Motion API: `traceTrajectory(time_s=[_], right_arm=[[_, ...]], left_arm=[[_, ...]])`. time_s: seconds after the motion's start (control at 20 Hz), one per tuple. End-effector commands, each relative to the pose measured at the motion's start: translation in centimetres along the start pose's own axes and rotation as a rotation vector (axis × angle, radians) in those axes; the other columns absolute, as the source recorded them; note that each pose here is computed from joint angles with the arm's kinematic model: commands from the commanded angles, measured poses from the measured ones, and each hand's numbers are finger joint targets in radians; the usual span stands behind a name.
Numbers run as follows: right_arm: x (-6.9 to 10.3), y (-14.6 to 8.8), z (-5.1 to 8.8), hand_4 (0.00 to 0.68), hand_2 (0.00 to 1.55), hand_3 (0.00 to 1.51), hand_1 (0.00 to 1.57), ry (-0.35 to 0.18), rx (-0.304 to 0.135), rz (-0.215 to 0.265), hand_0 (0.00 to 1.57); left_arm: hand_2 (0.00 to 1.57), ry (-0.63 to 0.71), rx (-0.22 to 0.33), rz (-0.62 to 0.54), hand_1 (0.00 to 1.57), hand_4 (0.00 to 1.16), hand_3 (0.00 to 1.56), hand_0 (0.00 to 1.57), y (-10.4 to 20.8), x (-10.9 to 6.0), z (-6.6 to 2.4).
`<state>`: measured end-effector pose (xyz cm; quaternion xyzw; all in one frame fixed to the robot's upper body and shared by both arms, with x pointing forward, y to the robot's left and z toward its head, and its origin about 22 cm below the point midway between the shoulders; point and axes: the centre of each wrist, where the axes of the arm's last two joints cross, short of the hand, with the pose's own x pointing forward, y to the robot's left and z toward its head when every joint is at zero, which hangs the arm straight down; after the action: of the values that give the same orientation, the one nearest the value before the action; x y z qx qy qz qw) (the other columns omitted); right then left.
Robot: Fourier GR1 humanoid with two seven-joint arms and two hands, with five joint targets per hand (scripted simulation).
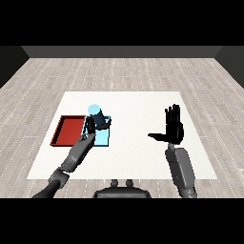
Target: Pick the blue can and put it in the blue box
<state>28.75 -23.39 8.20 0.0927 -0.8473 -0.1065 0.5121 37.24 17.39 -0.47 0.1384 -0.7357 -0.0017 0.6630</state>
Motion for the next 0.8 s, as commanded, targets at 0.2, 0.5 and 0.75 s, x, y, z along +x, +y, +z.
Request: traceTrajectory(time_s=[0.2, 0.5, 0.75], right_arm=[[-0.3, -2.7, -1.1, 0.000, 0.00, 0.00, 0.00, 0.025, -0.066, 0.021, 0.00], [-1.8, -1.2, -1.8, 0.000, 0.00, 0.00, 0.00, 0.036, -0.064, 0.015, 0.00], [-4.0, -1.1, 0.2, 0.000, 0.00, 0.00, 0.00, 0.037, -0.067, 0.022, 0.00]], left_arm=[[1.57, 0.176, 0.069, -0.168, 1.57, 1.10, 1.49, 1.57, 3.6, -2.3, -3.26], [1.53, 0.380, 0.097, -0.269, 1.57, 0.99, 1.39, 1.57, 3.4, -5.4, -1.62], [1.14, 0.595, 0.148, -0.376, 1.23, 0.93, 1.11, 1.23, 5.2, -7.3, -0.59]])
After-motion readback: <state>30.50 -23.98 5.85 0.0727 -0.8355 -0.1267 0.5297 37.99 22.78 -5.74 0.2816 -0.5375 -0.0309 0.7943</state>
